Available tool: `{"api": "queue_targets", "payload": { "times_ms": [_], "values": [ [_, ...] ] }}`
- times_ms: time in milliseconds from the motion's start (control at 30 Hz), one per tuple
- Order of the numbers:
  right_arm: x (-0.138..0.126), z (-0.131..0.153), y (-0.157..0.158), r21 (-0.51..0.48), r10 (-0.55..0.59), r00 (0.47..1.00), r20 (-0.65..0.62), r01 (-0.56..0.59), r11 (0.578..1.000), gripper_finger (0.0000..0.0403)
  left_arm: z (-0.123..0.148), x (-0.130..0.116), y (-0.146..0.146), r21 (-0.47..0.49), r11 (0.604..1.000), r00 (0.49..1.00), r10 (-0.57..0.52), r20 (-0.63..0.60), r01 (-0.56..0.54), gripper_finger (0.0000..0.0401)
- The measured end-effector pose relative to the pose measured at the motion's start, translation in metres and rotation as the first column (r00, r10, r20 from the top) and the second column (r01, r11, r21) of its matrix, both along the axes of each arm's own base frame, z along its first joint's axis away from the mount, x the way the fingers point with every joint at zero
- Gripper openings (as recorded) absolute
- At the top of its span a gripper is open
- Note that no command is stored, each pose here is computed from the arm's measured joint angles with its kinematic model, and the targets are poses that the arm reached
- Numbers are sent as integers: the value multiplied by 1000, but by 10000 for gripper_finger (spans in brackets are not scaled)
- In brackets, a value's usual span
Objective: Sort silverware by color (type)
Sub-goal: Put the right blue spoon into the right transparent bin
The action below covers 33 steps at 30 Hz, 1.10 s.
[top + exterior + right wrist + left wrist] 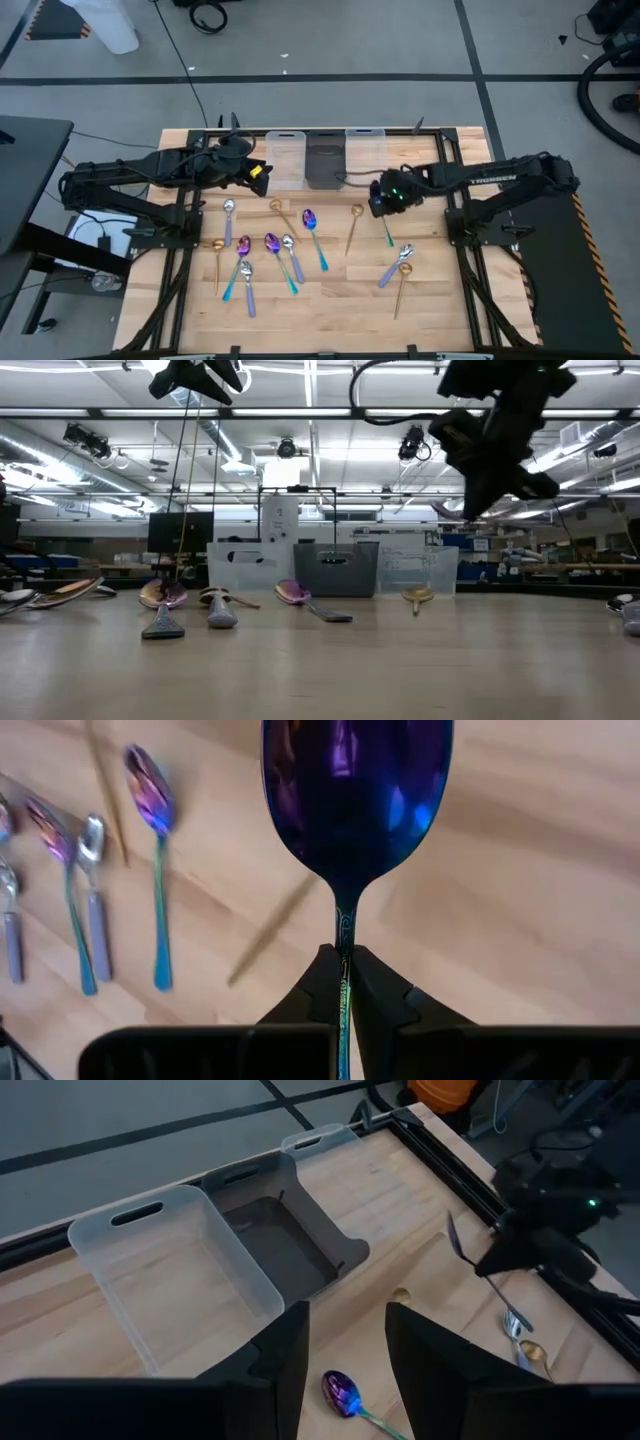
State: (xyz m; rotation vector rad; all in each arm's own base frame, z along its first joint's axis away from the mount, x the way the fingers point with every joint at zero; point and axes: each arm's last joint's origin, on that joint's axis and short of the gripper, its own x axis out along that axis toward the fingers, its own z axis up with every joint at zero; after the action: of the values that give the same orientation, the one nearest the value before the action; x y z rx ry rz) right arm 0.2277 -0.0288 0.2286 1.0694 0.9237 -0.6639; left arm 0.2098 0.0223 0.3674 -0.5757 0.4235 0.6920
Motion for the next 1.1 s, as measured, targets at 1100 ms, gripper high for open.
{"api": "queue_targets", "payload": {
  "times_ms": [1100],
  "values": [
    [53, 36, -167, -168, 119, 993, -16, -120, 978, 16, 0, 0, 1, 6, 1000, 1000, 20, 2, -20, 141]
  ]
}}
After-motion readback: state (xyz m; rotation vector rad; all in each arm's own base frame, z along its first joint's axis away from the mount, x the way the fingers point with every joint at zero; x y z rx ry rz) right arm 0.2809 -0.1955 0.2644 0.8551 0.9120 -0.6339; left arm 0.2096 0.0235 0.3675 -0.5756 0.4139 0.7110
